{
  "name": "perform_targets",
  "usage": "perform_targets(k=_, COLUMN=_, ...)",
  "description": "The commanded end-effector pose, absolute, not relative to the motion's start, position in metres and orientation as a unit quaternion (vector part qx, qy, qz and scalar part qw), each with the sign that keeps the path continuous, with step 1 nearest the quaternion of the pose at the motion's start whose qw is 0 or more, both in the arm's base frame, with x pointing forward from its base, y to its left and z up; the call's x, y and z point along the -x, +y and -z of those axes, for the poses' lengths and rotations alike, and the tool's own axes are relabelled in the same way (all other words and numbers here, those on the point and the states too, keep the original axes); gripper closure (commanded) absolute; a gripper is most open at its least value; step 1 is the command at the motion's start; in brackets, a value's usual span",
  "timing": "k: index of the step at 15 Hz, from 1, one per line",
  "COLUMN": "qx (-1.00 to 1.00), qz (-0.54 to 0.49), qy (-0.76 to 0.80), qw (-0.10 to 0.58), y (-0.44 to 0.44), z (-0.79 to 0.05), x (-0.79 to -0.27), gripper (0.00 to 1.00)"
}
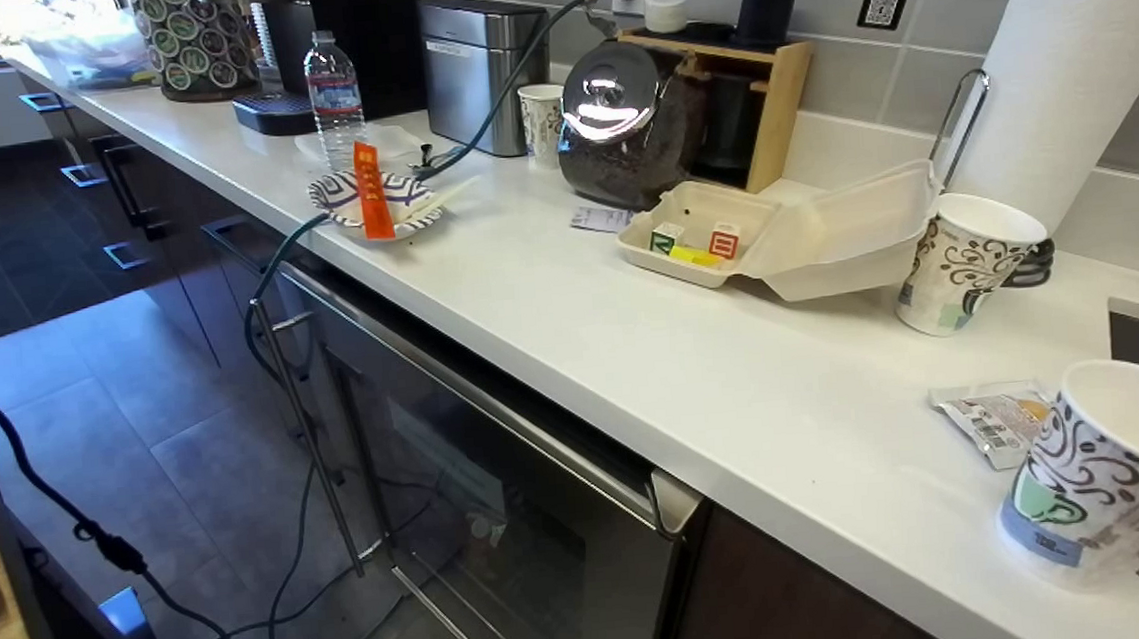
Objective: Move the water bottle to the right then remove the silver lid from the glass bowl.
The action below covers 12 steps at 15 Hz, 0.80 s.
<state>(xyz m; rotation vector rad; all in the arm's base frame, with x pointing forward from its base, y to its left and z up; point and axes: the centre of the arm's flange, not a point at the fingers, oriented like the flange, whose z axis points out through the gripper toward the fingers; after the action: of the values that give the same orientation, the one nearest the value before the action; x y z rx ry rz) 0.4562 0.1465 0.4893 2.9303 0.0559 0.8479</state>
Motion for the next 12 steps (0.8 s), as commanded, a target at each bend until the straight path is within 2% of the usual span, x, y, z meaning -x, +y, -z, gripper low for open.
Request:
perform_targets(k=1, qx=-0.96, qz=-0.277, qy=0.019, qw=0.045, y=0.147, z=-0.489, x=-0.457, gripper=0.0)
perform_targets(k=12, qx=-0.97, qz=-0.243, qy=0.013, qw=0.02, y=0.13, z=-0.456, x=-0.498, gripper=0.0)
